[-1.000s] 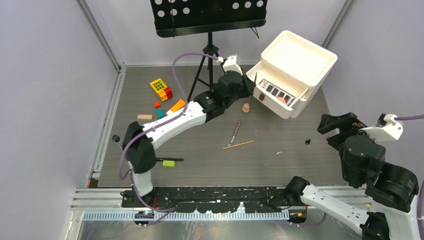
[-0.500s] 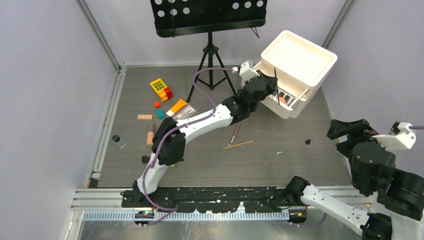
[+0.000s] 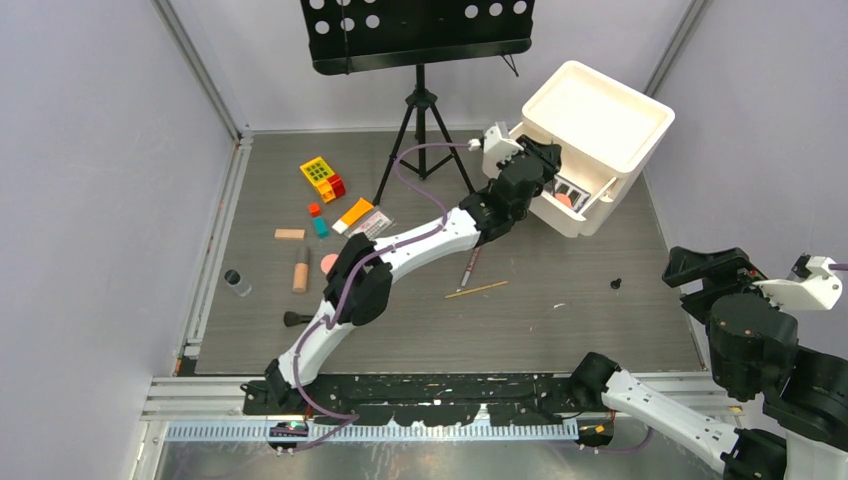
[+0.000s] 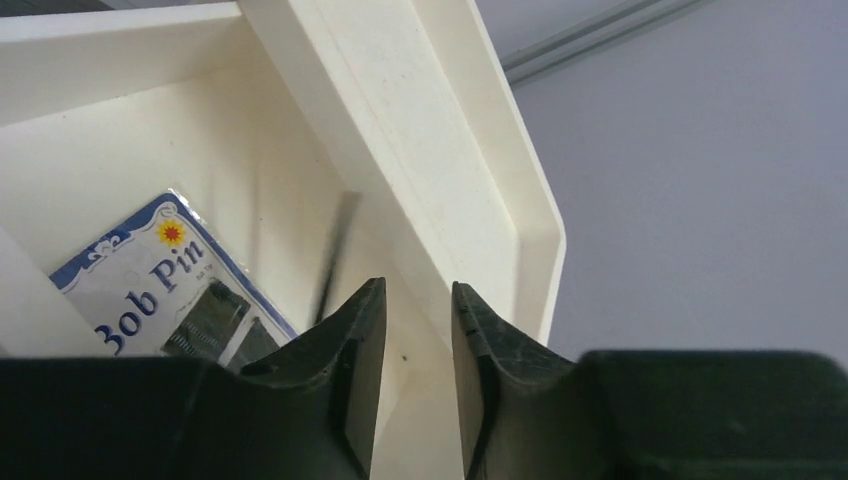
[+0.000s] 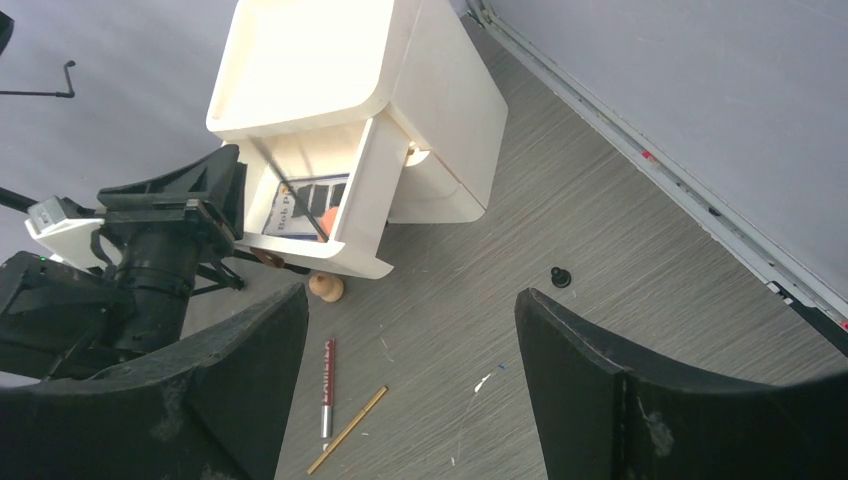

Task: Organize the makeup
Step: Place the makeup tool in the drawer.

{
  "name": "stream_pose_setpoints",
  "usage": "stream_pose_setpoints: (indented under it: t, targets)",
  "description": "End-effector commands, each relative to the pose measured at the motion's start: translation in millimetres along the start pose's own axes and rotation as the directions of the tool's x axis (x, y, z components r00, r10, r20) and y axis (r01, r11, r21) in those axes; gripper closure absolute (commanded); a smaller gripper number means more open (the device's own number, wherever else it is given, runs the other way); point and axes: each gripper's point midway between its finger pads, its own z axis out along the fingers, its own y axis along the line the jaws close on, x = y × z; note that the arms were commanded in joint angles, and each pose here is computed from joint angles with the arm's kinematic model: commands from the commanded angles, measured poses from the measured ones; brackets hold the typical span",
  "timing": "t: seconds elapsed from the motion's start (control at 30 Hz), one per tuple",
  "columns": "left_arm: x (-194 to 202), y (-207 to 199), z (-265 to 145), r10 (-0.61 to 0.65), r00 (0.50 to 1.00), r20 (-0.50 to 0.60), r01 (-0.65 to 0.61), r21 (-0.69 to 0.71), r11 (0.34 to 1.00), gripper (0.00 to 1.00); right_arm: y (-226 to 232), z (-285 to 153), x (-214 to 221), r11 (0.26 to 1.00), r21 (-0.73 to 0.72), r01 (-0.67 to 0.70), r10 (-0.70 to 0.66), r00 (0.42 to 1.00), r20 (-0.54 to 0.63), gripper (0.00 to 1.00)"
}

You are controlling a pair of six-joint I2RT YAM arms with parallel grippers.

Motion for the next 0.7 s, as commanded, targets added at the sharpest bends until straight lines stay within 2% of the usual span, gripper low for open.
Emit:
stream_pose_setpoints:
  t: [0.0, 0.13, 0.33, 0.4, 0.5, 0.6, 0.67]
  targets:
    - [-16, -26, 2, -0.045, 0.997, 0.059, 0.042, 0.057, 0.998, 0.62, -9, -1, -10, 0.998, 0.017, -0.055, 0.054, 0.998, 0.045, 0.2]
    - [-17, -30, 0, -0.028, 0.998, 0.051, 0.025, 0.069, 0.997, 0.52, -11, -2, -9, 0.998, 0.015, -0.059, 0.059, 0.997, 0.047, 0.2]
    - [-36, -45, -20, 0.034, 0.998, 0.052, -0.039, 0.107, 0.994, 0.49, -12, -1, -8, 0.999, 0.018, -0.05, 0.049, 0.998, 0.045, 0.2]
    - [-48, -53, -33, 0.094, 0.995, 0.045, -0.099, 0.12, 0.988, 0.48, -13, 0, -7, 0.999, 0.021, -0.041, 0.04, 0.998, 0.047, 0.2]
    - [-58, -44, -56, 0.26, 0.966, 0.011, -0.259, 0.107, 0.96, 0.44, -13, 1, -4, 1.0, 0.026, -0.006, 0.005, 0.999, 0.046, 0.19]
    - [-79, -41, -88, 0.395, 0.918, -0.021, -0.391, 0.113, 0.914, 0.42, -8, 3, -2, 1.0, 0.006, 0.007, -0.007, 0.999, 0.047, 0.19]
    - [-86, -23, -109, 0.49, 0.869, -0.062, -0.483, 0.103, 0.87, 0.4, -4, 4, 2, 0.999, -0.013, 0.03, -0.03, 0.999, 0.042, 0.19]
